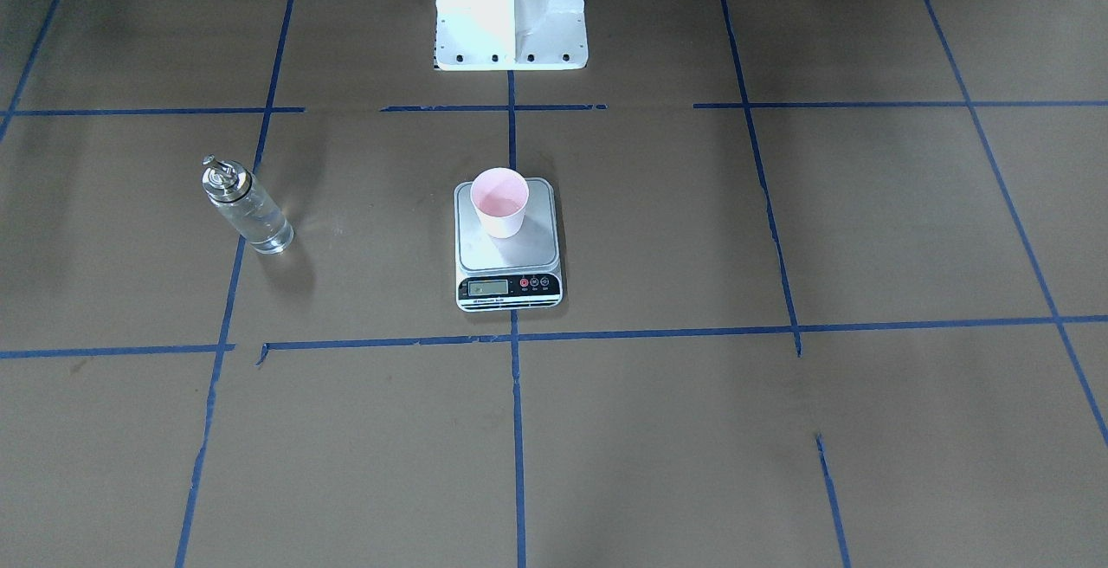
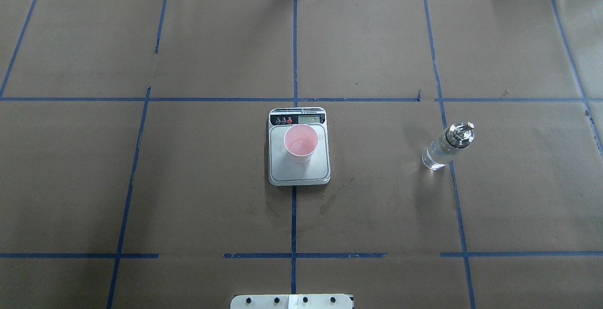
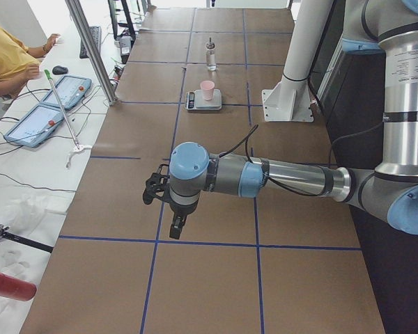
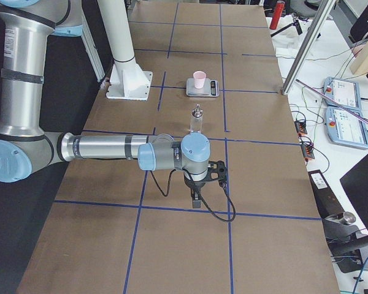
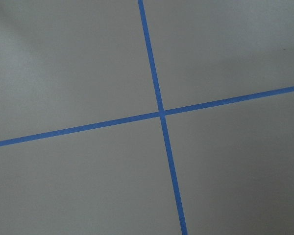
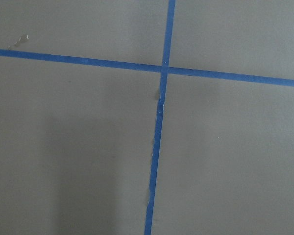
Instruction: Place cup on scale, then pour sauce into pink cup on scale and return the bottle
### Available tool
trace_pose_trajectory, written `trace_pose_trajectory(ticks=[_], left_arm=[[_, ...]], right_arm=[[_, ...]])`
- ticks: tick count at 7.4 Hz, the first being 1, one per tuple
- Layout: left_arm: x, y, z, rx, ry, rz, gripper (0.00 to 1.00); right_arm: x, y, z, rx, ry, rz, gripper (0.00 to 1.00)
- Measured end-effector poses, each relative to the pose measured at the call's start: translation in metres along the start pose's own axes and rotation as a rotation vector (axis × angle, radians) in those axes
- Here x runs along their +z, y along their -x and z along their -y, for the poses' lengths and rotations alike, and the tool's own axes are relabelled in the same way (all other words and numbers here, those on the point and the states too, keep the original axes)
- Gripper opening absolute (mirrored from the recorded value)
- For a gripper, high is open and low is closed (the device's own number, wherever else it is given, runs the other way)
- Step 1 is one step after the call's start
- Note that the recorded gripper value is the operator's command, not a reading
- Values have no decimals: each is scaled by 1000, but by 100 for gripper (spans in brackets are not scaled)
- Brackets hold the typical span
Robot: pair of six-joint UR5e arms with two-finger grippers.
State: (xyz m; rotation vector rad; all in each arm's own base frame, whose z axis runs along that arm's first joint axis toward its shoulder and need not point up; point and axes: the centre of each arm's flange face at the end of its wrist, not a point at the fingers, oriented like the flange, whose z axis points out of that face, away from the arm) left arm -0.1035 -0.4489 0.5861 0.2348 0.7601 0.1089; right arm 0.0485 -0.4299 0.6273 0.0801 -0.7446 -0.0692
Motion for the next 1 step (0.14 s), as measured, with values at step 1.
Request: trace_pose_trajectory(ticks=[1], left_arm=[[1, 1, -1, -2, 2, -1, 100]], right_arm=[[0, 0, 0, 0, 0, 1, 100]])
